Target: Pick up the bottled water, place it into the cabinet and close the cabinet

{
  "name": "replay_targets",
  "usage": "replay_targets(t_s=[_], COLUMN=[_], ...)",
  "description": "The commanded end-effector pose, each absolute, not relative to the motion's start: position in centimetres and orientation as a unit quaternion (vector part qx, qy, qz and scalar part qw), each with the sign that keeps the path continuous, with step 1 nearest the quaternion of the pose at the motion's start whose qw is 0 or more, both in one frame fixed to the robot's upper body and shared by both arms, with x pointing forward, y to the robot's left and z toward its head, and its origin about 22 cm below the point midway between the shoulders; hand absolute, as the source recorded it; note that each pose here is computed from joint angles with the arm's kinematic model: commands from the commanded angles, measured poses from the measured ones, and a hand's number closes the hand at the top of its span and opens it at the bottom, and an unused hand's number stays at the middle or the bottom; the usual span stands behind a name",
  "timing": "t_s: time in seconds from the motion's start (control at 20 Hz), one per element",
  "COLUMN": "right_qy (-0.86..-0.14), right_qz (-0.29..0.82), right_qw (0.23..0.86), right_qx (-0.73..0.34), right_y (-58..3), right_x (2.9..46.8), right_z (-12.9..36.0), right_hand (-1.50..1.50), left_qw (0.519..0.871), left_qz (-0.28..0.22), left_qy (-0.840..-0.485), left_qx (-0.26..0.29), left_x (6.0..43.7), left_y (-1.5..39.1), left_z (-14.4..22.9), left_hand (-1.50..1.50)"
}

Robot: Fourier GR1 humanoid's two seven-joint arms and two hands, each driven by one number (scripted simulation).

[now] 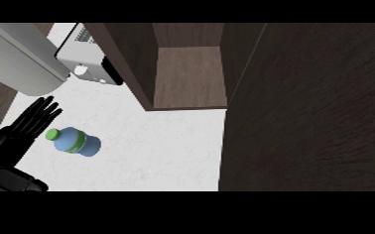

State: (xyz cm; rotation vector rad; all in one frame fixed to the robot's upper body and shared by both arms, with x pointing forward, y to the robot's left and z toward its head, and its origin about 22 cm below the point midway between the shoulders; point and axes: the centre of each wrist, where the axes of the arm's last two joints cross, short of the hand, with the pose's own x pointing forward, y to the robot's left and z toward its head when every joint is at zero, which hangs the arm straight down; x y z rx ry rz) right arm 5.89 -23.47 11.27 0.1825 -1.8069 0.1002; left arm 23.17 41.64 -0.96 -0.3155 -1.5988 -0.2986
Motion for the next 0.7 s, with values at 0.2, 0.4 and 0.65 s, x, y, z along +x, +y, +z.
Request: replay_targets(t_s=[0.2, 0.4, 0.65], right_qy=[-0.796, -0.791, -0.789], right_qz=[0.046, 0.050, 0.056], right_qw=[0.598, 0.602, 0.603], right_qx=[0.084, 0.095, 0.104], right_y=[-23.7, -23.8, -23.7], right_x=[3.6, 3.9, 2.9], right_z=[15.0, 13.6, 13.8], right_hand=[-1.50, -1.50, -1.50], left_qw=[0.671, 0.678, 0.688], left_qz=[-0.117, -0.110, -0.105], left_qy=[-0.720, -0.715, -0.695], left_qx=[-0.133, -0.127, -0.181], left_x=[24.2, 23.0, 23.3], left_y=[41.0, 42.6, 39.7], left_z=[-5.4, -7.4, -9.9], left_hand=[-1.50, -1.50, -1.50])
